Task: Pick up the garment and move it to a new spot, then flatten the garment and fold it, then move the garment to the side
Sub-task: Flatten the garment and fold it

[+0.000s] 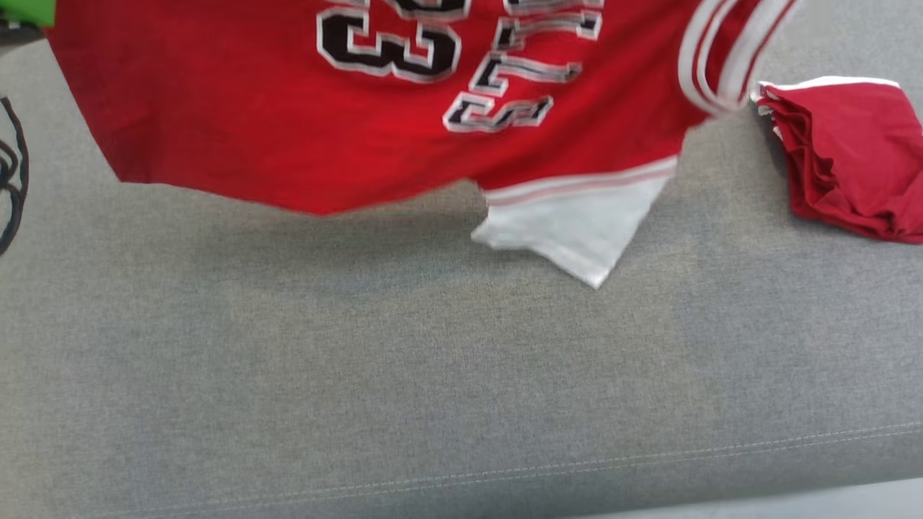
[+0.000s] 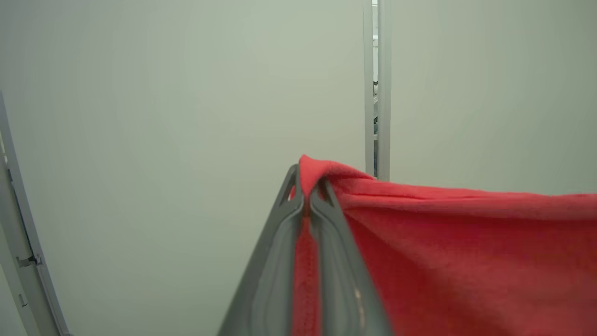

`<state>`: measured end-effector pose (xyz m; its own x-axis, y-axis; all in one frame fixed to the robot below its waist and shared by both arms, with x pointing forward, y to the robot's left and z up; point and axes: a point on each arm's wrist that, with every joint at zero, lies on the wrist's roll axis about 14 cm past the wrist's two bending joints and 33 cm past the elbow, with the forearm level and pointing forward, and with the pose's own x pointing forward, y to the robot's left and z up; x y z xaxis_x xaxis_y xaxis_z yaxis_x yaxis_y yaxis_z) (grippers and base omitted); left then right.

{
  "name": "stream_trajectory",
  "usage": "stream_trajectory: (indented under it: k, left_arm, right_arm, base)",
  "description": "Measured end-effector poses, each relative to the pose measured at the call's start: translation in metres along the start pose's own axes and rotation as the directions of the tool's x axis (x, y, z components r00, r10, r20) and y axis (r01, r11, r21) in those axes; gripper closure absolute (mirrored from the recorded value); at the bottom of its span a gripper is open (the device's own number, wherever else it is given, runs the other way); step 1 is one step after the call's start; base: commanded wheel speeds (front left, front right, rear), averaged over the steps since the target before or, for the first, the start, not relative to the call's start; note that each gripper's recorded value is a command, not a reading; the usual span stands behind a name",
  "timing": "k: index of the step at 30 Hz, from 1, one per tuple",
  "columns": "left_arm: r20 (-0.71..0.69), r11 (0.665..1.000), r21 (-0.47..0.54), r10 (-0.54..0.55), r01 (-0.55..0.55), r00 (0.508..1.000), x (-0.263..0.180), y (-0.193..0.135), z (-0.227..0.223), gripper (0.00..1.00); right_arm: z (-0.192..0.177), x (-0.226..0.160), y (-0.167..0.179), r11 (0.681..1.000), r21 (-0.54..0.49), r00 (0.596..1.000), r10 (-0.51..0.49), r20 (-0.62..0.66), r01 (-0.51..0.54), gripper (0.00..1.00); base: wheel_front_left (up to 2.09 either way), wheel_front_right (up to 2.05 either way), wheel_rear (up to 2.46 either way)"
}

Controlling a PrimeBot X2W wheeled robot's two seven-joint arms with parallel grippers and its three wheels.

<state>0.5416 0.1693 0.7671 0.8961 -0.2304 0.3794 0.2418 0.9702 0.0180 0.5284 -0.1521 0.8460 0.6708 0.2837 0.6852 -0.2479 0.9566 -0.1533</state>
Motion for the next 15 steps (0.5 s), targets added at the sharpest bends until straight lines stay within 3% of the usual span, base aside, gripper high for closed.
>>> stream_trajectory:
  k: [15]
  left_arm:
    - [0.039,0.992,-0.085,0.097,-0.094,0.995,0.067,0.039,-0.053,1.00]
  right_arm:
    - [-0.044,0.061,-0.025,0.997,-0.013,0.997,-0.081,0.003,0.081,1.00]
  base:
    - [0.00,0.00,0.00]
